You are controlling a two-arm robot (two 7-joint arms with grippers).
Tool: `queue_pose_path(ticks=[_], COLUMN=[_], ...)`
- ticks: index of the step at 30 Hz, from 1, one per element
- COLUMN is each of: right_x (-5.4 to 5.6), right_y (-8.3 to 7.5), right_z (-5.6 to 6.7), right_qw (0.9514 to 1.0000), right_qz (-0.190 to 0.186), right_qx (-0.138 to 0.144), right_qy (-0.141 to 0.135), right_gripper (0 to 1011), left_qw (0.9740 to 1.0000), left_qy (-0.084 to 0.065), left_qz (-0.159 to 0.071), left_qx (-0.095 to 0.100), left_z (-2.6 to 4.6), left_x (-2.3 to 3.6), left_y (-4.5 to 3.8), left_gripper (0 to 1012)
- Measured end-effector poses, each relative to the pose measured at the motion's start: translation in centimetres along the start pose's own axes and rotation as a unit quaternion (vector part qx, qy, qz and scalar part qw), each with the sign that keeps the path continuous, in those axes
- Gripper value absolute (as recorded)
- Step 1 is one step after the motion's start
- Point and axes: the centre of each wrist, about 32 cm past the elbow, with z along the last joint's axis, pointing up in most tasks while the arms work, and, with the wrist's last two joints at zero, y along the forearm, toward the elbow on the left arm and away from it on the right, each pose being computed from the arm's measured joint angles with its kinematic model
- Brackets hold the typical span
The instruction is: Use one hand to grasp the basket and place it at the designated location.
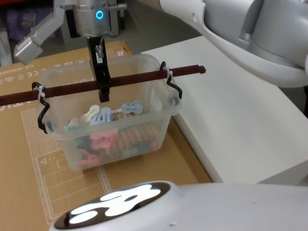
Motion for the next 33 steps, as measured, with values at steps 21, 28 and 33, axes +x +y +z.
queue_pose_path(ticks=[21,28,33], right_x=[-0.2,-0.3,-0.5], right_y=[1.6,2.1,2.4], right_z=[-0.6,-0.9,-1.1], right_qw=[0.9997,0.9996,0.9995], right_qz=[-0.001,0.001,0.001], right_qx=[0.024,0.028,0.031], right_qy=[0.001,0.003,0.005], right_gripper=[6,6,7], left_qw=[1.0000,1.0000,1.0000], left_qy=[0.000,0.000,0.000], left_qz=[0.000,0.000,0.000], left_qx=[0.000,0.000,0.000], left_z=[0.00,0.00,0.00], left_x=[0.00,0.00,0.00], left_y=[0.00,0.00,0.00], left_gripper=[0,0,0])
